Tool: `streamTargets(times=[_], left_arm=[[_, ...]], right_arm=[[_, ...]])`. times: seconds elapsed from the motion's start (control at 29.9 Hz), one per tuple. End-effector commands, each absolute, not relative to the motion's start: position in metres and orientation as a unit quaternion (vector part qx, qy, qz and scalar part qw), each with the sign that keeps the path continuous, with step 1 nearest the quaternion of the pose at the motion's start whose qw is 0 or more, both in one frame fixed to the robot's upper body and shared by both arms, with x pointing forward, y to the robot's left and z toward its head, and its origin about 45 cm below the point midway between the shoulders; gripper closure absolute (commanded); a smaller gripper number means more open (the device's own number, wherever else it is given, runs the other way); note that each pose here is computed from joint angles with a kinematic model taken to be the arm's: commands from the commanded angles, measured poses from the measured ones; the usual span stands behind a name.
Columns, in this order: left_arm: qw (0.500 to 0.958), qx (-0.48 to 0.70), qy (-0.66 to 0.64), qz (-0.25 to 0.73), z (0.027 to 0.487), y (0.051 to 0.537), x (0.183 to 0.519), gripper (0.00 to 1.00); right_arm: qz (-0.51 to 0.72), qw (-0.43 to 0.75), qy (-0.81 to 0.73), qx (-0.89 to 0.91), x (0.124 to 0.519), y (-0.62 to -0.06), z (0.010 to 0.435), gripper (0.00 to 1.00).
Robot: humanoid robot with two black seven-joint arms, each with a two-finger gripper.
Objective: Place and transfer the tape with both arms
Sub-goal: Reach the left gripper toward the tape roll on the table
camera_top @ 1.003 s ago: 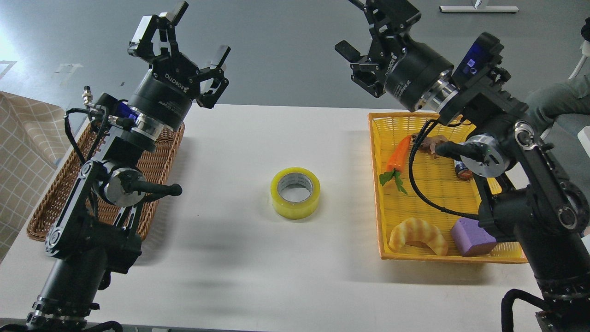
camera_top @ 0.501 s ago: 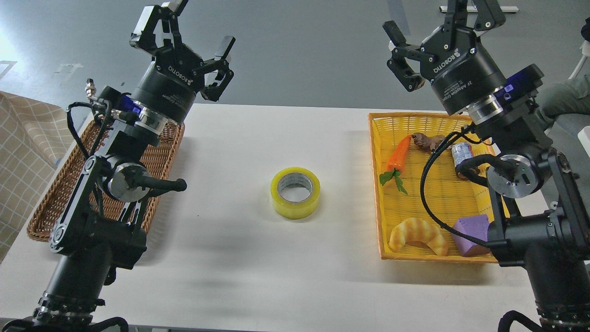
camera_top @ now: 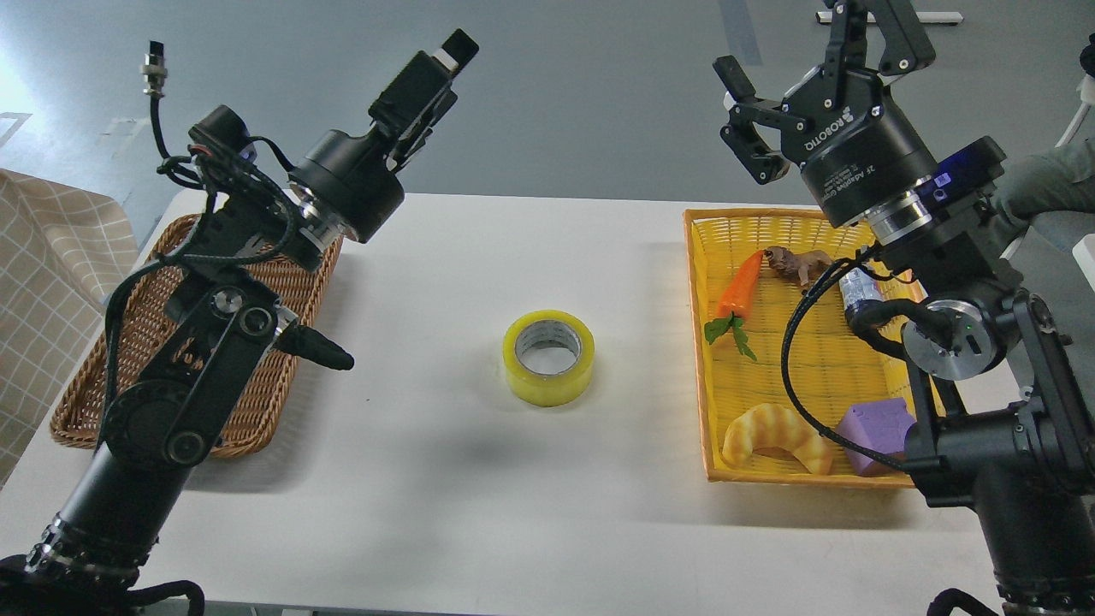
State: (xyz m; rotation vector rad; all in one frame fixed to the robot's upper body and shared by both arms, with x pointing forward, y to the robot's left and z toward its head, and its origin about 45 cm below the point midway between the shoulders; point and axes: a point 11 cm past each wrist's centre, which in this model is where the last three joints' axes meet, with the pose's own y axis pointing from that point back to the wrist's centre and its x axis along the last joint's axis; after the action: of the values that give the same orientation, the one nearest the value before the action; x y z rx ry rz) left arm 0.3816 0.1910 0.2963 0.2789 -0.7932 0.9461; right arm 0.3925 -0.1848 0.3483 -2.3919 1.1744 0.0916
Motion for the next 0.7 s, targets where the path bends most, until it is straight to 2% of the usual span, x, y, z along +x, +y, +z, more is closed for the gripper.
streamTargets(times=[0.0, 0.1, 0.33, 0.67], left_arm=[[0.772, 0.222, -0.437, 0.405, 0.264, 0.183, 0.375, 0.02], [0.752, 0.274, -0.469, 0.373, 0.241, 0.178, 0.367, 0.02], [0.751, 0.344, -0.432, 0.362, 0.189, 0.183, 0.371, 0.02], [0.76, 0.366, -0.436, 0.312, 0.159, 0.164, 0.361, 0.02]], right_arm=[[0.032, 0.236, 0.431, -0.87, 0.392, -0.187, 0.35, 0.0], [0.033, 0.236, 0.432, -0.87, 0.393, -0.187, 0.35, 0.0], [0.019, 0.246, 0.427, -0.87, 0.388, -0.187, 0.362, 0.0], [0.021, 0.248, 0.433, -0.866, 0.386, -0.192, 0.359, 0.0]])
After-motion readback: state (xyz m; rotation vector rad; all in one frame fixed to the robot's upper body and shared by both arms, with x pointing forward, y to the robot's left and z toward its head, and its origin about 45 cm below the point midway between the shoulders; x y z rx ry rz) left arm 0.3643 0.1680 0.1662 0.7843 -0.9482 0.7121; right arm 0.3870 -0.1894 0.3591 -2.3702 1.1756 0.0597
